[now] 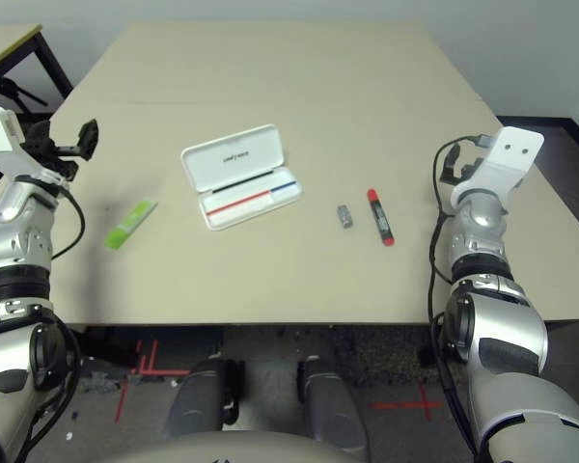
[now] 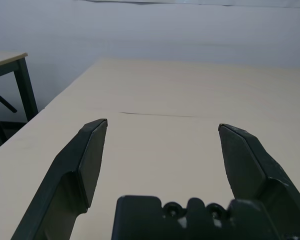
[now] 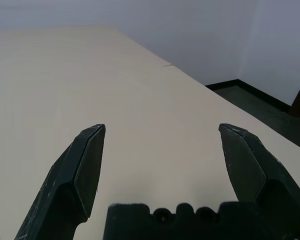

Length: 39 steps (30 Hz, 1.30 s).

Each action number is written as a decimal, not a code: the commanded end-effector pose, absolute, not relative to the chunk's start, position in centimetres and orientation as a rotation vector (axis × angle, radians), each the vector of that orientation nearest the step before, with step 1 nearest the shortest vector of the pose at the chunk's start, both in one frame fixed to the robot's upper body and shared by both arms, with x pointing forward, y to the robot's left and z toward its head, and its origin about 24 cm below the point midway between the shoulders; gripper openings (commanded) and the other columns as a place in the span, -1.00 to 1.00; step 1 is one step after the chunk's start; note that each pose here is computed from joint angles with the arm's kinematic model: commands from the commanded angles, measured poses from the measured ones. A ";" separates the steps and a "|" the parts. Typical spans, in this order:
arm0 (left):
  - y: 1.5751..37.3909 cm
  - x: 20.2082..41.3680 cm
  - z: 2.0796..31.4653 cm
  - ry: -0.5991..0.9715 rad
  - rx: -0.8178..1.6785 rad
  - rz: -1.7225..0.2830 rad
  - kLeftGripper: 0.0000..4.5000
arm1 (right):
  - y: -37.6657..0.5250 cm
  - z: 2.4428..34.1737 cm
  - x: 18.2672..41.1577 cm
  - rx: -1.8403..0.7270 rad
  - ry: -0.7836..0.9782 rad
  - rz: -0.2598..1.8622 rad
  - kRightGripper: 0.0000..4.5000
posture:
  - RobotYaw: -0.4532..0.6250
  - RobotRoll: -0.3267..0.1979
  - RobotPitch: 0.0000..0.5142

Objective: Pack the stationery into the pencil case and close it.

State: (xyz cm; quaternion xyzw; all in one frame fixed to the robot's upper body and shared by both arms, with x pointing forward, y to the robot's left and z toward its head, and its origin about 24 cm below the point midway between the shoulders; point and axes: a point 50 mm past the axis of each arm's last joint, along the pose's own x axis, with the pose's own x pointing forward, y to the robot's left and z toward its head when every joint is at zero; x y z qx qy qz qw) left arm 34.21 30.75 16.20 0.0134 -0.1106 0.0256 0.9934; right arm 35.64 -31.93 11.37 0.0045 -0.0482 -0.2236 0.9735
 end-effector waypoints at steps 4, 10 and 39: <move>30.4 34.0 15.6 -0.207 0.019 0.047 0.99 | -31.8 11.5 35.8 -0.004 -0.100 -0.433 1.00 | -0.15 0.25 -0.53; 30.1 34.0 15.7 -0.207 0.021 0.037 0.99 | -31.4 11.6 35.9 -0.004 -0.108 -0.414 1.00 | -0.16 0.25 -0.52; 29.3 30.4 17.4 -0.127 0.128 -0.206 0.99 | -25.3 13.9 35.6 -0.286 0.124 0.736 1.00 | -0.04 0.25 -0.50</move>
